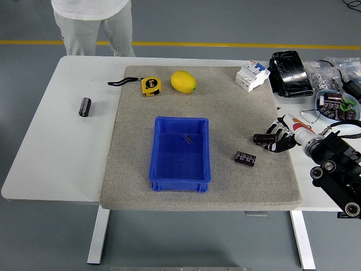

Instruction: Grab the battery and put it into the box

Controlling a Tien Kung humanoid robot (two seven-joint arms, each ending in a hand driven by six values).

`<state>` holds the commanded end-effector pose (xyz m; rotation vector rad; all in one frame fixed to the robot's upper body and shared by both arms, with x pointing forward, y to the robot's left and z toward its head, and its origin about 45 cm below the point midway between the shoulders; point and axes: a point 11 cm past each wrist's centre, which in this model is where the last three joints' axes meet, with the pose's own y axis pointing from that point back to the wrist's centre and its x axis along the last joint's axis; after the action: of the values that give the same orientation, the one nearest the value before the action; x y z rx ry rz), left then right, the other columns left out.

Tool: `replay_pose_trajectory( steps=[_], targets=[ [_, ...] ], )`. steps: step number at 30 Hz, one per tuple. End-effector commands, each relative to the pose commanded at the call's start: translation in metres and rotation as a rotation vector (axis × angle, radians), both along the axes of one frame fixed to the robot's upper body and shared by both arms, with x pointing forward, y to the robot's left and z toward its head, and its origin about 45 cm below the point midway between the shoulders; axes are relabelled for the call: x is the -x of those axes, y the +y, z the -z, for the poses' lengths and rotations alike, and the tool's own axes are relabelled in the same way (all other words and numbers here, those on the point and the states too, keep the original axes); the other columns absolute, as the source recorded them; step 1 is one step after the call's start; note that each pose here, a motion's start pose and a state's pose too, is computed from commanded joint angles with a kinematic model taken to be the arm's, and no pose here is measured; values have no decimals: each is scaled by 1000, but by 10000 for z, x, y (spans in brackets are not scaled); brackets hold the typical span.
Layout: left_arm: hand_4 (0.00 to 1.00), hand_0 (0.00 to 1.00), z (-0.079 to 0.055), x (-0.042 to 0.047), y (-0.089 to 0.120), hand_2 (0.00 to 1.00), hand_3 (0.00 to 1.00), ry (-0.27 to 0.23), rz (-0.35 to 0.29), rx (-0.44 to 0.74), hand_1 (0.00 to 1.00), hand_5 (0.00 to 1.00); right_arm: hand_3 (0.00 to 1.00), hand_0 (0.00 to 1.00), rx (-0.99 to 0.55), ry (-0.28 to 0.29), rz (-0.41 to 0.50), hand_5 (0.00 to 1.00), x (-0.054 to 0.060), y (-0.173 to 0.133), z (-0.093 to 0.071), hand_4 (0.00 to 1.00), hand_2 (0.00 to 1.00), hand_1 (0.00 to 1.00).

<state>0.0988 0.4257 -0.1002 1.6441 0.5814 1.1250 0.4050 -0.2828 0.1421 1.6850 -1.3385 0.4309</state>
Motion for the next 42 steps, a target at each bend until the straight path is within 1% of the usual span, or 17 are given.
replay_pose_trajectory(
  steps=[4, 9, 10, 15, 16, 21, 22, 27, 28, 33, 34, 42],
  targets=[
    [736, 607, -2, -5, 2, 619, 693, -1, 0, -1, 571, 709, 435, 328, -8, 6, 2, 2, 3, -2, 1, 905, 337, 270],
    [738, 607, -4, -10, 7, 620, 693, -1, 3, -2, 571, 711, 435, 328, -13, 1, -14, 2, -14, 24, -37, 905, 337, 270],
    [738, 607, -5, -12, 9, 620, 693, -1, 3, -2, 571, 711, 454, 338, -20, 3, -18, 2, -16, 36, -42, 935, 381, 302],
    [738, 607, -10, -22, 15, 620, 693, -1, 6, -4, 571, 711, 454, 338, -51, 12, -19, 2, -21, 84, -36, 935, 381, 302],
    [737, 605, -10, -22, 16, 620, 691, -1, 6, -4, 572, 711, 458, 338, -60, 14, -16, 2, -19, 92, -30, 930, 398, 313],
    [737, 605, -11, -27, 16, 620, 691, -4, 6, -5, 572, 711, 458, 338, -126, 53, 14, 2, 12, 86, 22, 930, 398, 313],
    [738, 607, -12, -28, 17, 620, 691, -5, 5, -5, 572, 712, 469, 376, -138, 62, 20, 69, 17, 78, 31, 834, 435, 379],
    [738, 607, -13, -30, 21, 620, 691, -5, 6, -7, 572, 712, 469, 376, -165, 66, 25, 69, 7, 78, 8, 834, 435, 379],
    [737, 608, -14, -30, 21, 620, 691, -4, 7, -8, 573, 711, 479, 441, -166, 64, 24, 112, 2, 80, -2, 764, 472, 413],
    [737, 608, -14, -31, 22, 620, 691, -4, 7, -8, 573, 711, 479, 441, -167, 67, 8, 112, -5, 113, -11, 764, 472, 413],
    [737, 607, -15, -33, 22, 620, 691, -4, 7, -8, 573, 712, 480, 456, -167, 69, 5, 144, -3, 121, -6, 758, 476, 423],
    [736, 607, -16, -38, 23, 620, 692, -6, 9, -9, 573, 709, 481, 463, -171, 92, -3, 156, 25, 160, 58, 771, 475, 427]
  ],
)
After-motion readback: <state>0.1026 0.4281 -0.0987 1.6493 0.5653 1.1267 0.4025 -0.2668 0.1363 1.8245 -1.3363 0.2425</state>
